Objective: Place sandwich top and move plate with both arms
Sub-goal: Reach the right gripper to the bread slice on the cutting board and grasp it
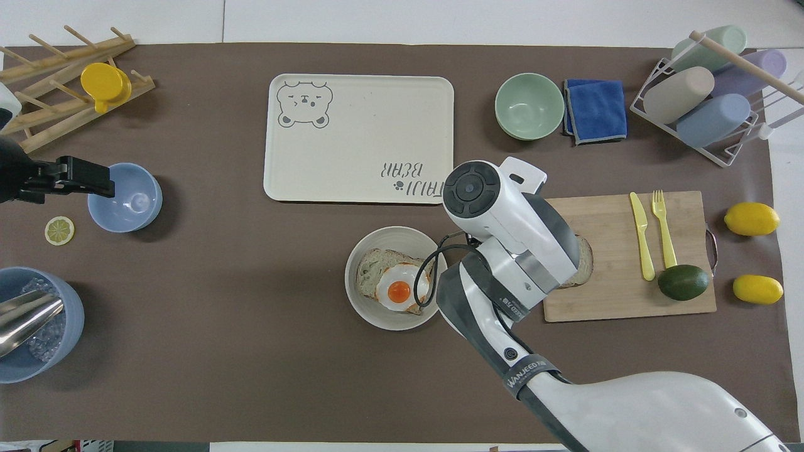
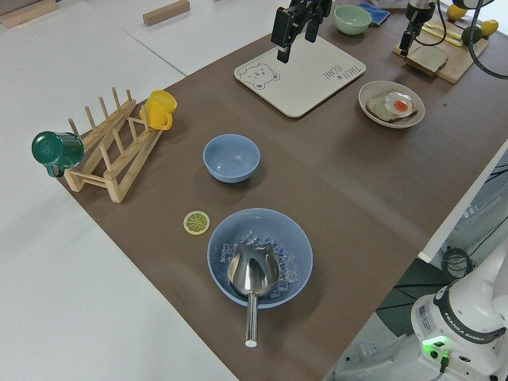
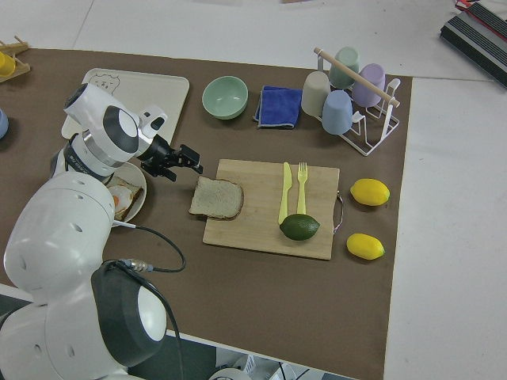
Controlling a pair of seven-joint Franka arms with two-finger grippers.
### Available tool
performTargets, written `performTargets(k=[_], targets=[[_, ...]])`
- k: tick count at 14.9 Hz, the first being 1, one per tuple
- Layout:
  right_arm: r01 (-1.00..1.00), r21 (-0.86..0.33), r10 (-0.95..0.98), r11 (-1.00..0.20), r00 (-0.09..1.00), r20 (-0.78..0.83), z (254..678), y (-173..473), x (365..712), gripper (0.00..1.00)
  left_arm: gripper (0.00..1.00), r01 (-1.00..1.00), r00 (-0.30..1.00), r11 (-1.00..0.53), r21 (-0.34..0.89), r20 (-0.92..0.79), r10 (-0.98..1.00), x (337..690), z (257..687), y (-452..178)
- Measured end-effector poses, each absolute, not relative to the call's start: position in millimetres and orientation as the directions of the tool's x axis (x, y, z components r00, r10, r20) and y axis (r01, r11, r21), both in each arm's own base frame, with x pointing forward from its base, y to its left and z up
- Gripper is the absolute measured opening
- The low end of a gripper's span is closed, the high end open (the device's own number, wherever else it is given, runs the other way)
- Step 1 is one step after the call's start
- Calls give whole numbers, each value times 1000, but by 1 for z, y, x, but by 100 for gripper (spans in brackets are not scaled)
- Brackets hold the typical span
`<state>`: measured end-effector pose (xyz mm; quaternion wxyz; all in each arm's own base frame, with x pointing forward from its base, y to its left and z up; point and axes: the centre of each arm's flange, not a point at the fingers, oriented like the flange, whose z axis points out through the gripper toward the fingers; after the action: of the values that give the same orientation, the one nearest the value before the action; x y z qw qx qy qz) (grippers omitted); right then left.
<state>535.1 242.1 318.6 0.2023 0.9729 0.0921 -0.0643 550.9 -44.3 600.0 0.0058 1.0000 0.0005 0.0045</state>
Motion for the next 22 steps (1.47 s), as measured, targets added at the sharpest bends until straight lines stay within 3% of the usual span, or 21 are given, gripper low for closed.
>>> performTargets(k=[5, 17, 18, 22], targets=[[262, 454, 190, -852, 961, -199, 297, 229, 522, 100, 100, -3, 1000, -1000, 11, 2, -3, 549, 601, -46], [244, 477, 159, -845, 964, -212, 283, 220, 513, 100, 100, -12, 1000, -1000, 9, -1, -12, 543, 605, -51], [244, 477, 158, -845, 964, -214, 282, 219, 512, 93, 100, -12, 1000, -1000, 10, 5, -12, 544, 606, -51], [246, 476, 161, -844, 964, -212, 284, 220, 511, 45, 100, -5, 1000, -1000, 12, 24, -5, 546, 608, -47]])
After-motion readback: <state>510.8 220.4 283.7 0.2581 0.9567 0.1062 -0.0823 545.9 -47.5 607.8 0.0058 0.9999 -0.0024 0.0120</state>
